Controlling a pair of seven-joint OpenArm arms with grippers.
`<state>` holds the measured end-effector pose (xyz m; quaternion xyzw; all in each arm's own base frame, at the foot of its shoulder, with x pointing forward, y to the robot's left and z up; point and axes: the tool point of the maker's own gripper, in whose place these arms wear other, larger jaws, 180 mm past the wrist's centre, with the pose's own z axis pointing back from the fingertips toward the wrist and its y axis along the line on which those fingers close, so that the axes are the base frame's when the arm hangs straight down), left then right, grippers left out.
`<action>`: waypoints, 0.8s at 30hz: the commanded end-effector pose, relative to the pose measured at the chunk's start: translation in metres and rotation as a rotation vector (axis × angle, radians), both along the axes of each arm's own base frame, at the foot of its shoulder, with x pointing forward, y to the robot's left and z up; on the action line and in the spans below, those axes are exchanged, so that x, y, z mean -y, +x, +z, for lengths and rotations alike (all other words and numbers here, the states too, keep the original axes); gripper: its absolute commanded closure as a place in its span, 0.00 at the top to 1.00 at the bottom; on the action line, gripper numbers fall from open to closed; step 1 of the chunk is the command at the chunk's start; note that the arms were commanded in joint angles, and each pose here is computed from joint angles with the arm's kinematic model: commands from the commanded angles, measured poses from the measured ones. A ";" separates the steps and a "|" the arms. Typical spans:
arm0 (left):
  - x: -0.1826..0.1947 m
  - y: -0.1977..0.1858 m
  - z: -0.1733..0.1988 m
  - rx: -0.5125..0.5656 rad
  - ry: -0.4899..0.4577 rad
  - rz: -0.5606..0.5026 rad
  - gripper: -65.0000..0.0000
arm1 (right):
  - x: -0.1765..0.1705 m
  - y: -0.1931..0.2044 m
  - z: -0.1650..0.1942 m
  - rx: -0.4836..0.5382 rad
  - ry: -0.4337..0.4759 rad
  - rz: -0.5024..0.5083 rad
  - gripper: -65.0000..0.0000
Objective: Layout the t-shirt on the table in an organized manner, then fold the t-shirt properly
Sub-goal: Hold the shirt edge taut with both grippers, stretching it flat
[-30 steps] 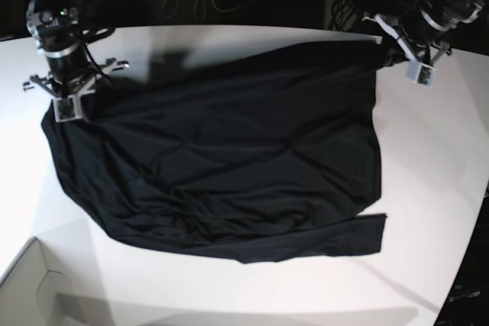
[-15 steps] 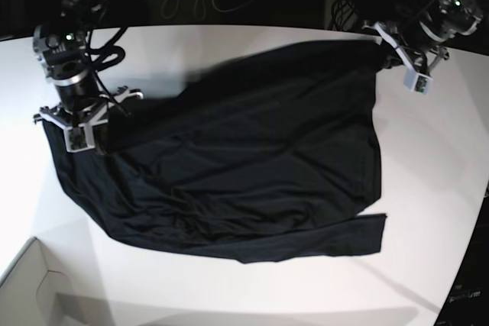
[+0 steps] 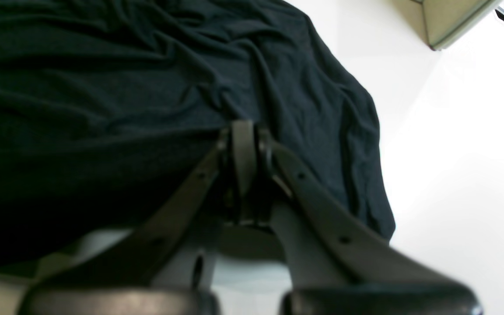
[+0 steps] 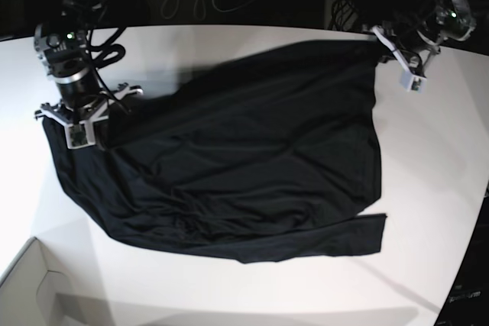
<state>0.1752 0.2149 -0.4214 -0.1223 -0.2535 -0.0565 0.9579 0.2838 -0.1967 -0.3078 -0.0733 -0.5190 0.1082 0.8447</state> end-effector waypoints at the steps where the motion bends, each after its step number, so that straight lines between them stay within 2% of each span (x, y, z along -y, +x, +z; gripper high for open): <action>1: -0.007 0.006 0.007 0.026 0.014 0.001 0.13 | -0.002 0.007 0.014 0.062 0.010 0.008 0.00; 6: -0.007 0.008 0.009 0.036 0.019 -0.003 0.46 | -0.002 0.006 0.012 0.057 0.012 0.008 0.00; 10: -0.006 0.005 0.009 0.032 0.014 -0.004 0.61 | -0.002 0.006 0.008 0.047 0.019 0.008 0.00; 13: -0.003 -0.006 0.004 0.008 0.005 0.002 0.65 | -0.001 0.005 0.007 0.044 0.017 0.005 0.00; 24: 0.010 -0.019 -0.022 -0.062 -0.069 0.038 0.65 | -0.004 -0.001 -0.016 -0.016 0.048 0.009 0.00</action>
